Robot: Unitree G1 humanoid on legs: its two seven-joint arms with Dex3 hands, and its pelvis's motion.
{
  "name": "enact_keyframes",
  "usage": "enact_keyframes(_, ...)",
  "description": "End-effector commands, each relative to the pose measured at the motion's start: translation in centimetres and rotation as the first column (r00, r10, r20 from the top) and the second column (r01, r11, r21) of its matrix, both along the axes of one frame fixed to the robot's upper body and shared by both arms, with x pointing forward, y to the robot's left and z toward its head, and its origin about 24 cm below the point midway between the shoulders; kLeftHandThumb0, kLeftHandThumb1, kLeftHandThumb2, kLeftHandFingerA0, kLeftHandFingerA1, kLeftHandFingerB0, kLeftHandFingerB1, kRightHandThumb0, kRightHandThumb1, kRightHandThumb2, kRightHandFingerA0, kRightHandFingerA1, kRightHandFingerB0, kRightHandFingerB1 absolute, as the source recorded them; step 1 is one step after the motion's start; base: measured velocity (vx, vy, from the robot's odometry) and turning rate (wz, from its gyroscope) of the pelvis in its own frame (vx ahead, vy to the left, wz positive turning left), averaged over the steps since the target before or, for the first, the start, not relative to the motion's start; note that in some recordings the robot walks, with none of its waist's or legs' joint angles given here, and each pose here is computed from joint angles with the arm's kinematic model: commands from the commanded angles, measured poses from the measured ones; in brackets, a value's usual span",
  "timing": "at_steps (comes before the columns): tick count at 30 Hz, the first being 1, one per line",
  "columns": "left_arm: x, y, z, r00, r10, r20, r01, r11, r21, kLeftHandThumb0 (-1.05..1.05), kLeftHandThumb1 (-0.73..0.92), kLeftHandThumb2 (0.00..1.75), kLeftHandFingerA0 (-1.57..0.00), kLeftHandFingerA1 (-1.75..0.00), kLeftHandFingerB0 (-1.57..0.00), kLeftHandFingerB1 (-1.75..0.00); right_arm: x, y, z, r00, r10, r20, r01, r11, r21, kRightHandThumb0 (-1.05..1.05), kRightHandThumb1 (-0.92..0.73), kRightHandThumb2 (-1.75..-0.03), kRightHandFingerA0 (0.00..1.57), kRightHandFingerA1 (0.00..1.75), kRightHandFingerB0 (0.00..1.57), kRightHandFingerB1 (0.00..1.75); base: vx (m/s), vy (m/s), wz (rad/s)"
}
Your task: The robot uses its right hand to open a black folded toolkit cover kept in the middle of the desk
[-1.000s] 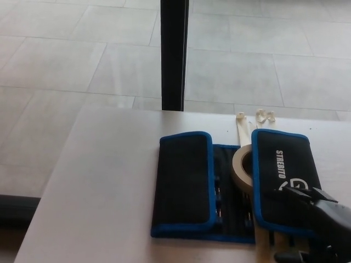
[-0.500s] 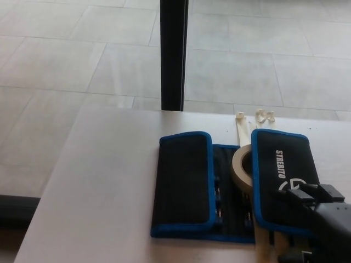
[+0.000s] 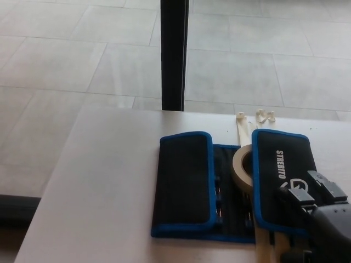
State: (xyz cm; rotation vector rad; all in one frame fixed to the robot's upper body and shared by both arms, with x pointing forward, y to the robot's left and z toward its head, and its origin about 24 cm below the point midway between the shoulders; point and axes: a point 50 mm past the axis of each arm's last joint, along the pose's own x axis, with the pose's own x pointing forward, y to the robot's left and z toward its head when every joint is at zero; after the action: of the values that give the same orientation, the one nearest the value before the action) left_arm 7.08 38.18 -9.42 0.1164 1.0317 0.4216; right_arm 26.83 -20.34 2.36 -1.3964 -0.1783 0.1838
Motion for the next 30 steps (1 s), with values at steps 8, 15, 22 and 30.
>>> enact_keyframes(8, -0.5, 0.6, 0.5, 1.0, -0.03, 0.009, 0.029, 0.999, 0.022, -0.85, 0.92, 0.68, -0.31, -0.53, -0.31, -0.37, 0.8, -0.9, 0.8, 0.927, -0.038, 0.372, 0.042, 0.999, -0.003, -0.37, -0.72, -0.62, 0.99, 0.91, 0.36, 0.35, 0.0, 0.0, 0.0)
enact_keyframes(15, -0.4, 0.7, 0.6, 0.999, -0.046, 0.012, 0.045, 0.999, 0.029, -0.9, 0.75, 0.86, -0.33, -0.58, -0.26, -0.44, 0.8, -1.0, 0.8, 0.931, -0.01, 0.366, 0.028, 0.999, -0.046, -0.18, -0.56, -0.76, 1.06, 1.29, 0.36, 0.39, 0.0, 0.0, 0.0)
enact_keyframes(22, 0.1, 0.6, 0.5, 1.0, -0.017, 0.015, 0.017, 0.999, 0.033, -0.84, 0.92, 0.68, -0.36, -0.54, -0.35, -0.38, 1.1, -1.7, 0.8, 0.905, 0.005, 0.425, 0.038, 0.995, -0.094, -0.16, -0.52, -0.69, 0.96, 1.47, 0.52, 0.42, 0.0, 0.0, 0.0)
enact_keyframes(30, 0.3, 0.5, 0.6, 0.999, -0.011, 0.052, 0.01, 1.0, 0.014, -0.89, 0.76, 0.84, -0.33, -0.58, -0.26, -0.44, 1.0, -2.3, 0.5, 0.886, -0.035, 0.462, 0.086, 0.992, -0.091, -0.25, -0.55, -0.67, 0.92, 1.52, 0.83, 0.58, 0.0, 0.0, 0.0)
